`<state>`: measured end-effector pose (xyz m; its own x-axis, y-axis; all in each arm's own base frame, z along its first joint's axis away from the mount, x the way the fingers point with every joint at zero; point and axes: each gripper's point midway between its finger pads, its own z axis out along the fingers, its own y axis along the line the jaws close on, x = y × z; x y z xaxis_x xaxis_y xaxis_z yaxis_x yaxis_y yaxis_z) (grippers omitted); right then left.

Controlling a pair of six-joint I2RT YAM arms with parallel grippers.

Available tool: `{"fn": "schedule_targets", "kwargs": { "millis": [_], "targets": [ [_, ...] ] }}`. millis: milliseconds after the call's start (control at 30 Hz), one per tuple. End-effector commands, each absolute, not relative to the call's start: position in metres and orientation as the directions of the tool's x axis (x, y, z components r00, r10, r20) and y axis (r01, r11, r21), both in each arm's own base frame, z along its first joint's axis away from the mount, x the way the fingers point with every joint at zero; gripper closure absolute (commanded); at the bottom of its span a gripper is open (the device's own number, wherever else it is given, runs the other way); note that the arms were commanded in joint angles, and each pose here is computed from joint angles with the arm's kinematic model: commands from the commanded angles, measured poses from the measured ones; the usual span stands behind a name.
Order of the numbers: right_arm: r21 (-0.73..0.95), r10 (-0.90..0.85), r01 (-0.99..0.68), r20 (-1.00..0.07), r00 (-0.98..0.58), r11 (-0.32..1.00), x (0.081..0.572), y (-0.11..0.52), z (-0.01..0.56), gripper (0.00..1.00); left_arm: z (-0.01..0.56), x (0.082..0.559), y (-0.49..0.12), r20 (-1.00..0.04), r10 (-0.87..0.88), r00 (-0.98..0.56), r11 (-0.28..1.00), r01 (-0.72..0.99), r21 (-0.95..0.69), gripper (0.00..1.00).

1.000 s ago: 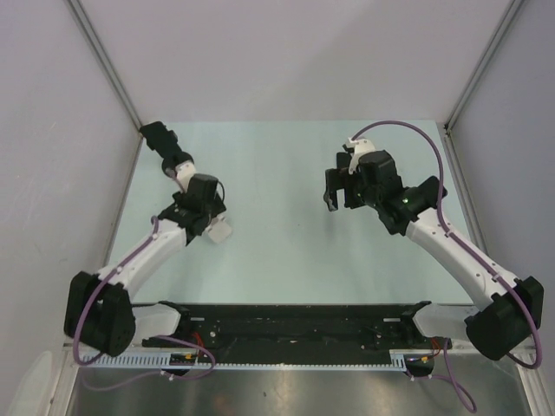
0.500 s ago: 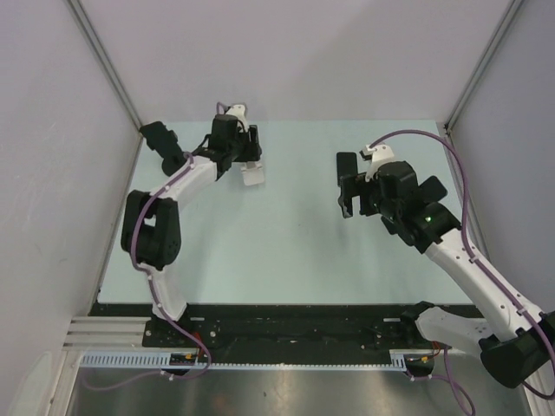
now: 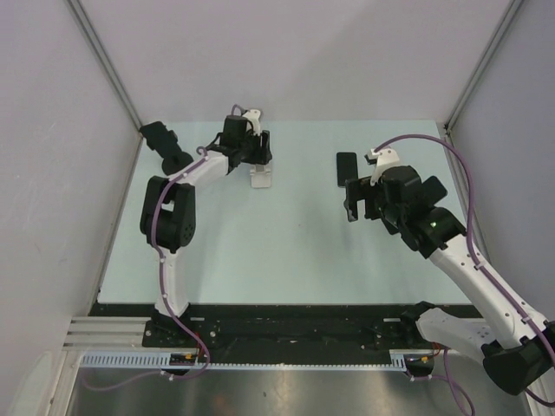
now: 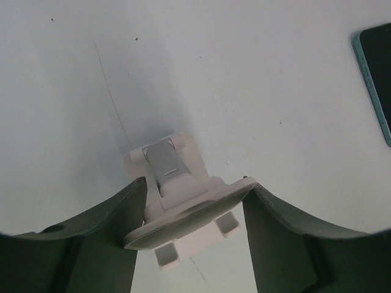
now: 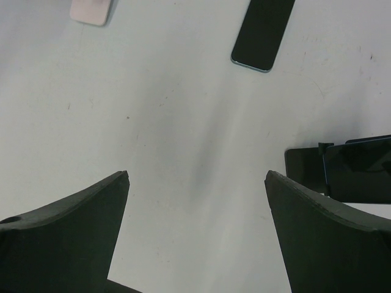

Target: Remove the phone from the phone stand

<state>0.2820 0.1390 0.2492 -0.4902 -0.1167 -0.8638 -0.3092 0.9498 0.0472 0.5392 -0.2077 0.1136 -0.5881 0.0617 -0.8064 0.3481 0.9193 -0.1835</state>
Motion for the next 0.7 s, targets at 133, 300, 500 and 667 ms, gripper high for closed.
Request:
{"fn": "schedule_targets", "kwargs": {
  "millis": [133,300,500,667],
  "targets": [
    [0.031,-0.123,-0.288,-0.858,-0.498,0.957,0.285,0.134,0.243,0.01,0.121,0.539,-0.219,-0.831,0.119,-0.543,0.882,0.442,-0.163,0.95],
    [0.043,-0.112,-0.28,-0.851,-0.512,0.959,0.286,0.132,0.241,0.01,0.121,0.537,-0.214,-0.83,0.12,-0.545,0.889,0.431,-0.155,0.84],
    [0.051,-0.094,-0.255,-0.847,-0.523,0.966,0.286,0.125,0.24,0.0,0.114,0.532,-0.215,-0.82,0.131,-0.556,0.883,0.442,-0.159,0.59],
    [0.052,-0.078,-0.23,-0.848,-0.524,0.972,0.282,0.118,0.243,0.0,0.118,0.53,-0.213,-0.823,0.125,-0.554,0.884,0.438,-0.161,0.32]
  ]
}}
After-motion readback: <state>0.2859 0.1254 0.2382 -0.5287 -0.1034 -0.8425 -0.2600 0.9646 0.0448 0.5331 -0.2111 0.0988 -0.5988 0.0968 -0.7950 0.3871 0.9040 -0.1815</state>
